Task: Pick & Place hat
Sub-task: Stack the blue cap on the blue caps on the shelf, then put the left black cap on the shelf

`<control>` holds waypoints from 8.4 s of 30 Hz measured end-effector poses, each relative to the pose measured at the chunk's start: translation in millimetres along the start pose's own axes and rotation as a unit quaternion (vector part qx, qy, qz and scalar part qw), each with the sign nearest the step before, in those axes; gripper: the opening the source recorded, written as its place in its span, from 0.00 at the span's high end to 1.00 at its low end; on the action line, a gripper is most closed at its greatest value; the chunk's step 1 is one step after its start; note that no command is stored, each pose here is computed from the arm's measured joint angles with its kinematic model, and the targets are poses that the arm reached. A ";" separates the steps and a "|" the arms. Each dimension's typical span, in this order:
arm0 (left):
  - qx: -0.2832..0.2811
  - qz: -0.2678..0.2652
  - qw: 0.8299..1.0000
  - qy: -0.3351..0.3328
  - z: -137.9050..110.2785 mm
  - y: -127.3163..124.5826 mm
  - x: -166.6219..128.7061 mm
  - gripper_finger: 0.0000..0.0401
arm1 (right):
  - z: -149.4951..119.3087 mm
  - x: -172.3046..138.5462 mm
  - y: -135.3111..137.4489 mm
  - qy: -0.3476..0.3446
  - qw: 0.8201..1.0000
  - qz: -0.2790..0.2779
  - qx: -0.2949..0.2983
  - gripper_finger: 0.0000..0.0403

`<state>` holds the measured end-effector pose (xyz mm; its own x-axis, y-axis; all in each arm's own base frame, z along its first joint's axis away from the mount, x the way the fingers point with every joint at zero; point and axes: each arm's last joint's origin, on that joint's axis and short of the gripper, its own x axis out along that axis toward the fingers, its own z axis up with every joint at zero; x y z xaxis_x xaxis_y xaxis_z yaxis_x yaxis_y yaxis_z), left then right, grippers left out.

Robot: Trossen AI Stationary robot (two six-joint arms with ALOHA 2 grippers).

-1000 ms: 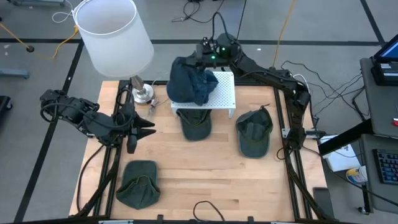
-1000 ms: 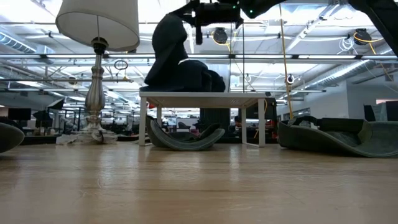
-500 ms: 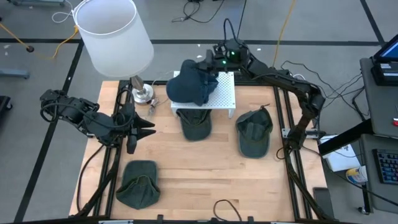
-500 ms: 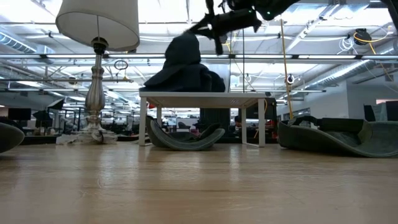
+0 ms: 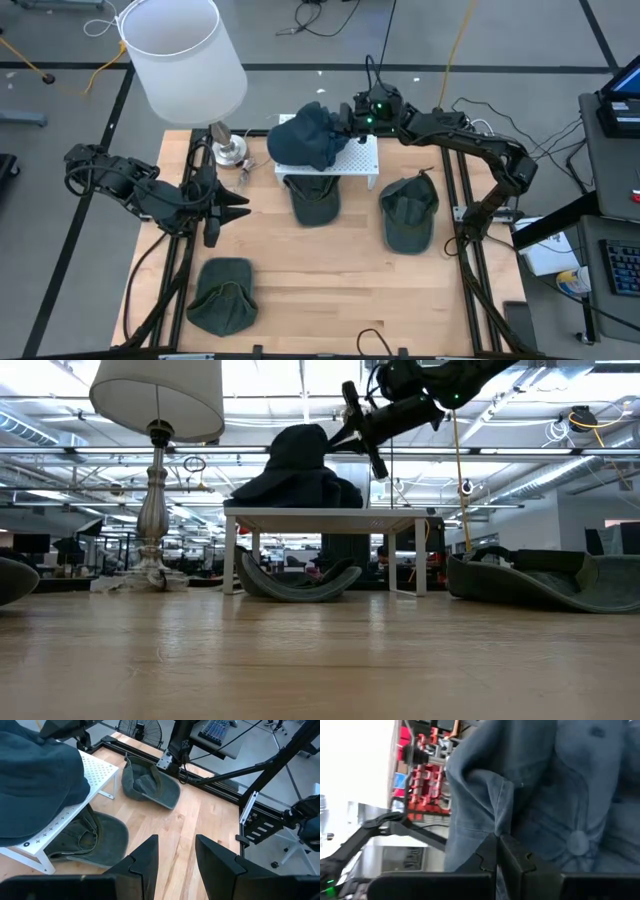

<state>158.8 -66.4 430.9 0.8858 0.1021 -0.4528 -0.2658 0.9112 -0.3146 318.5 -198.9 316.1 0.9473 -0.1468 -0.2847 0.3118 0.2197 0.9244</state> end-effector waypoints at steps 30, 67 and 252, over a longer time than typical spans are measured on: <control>-0.006 -0.014 1.000 0.004 0.4 -1.3 0.0 0.67 | 1.2 2.3 -16.6 -0.019 0.994 -0.076 -0.078 0.89; -0.065 -0.043 0.996 0.032 -1.1 -3.1 -0.1 0.67 | -9.1 -75.3 38.1 -0.039 0.988 -0.030 -0.144 0.48; -0.226 -0.451 0.743 0.440 22.1 -23.4 104.1 0.98 | -208.2 -112.6 136.2 0.149 0.918 0.221 -0.295 0.47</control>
<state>265.6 -68.2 409.5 0.2429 -0.9504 -0.1945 0.0079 0.2025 -0.9793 269.5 48.3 421.1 0.9414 0.3333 -0.0526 -0.2057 0.6904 0.6935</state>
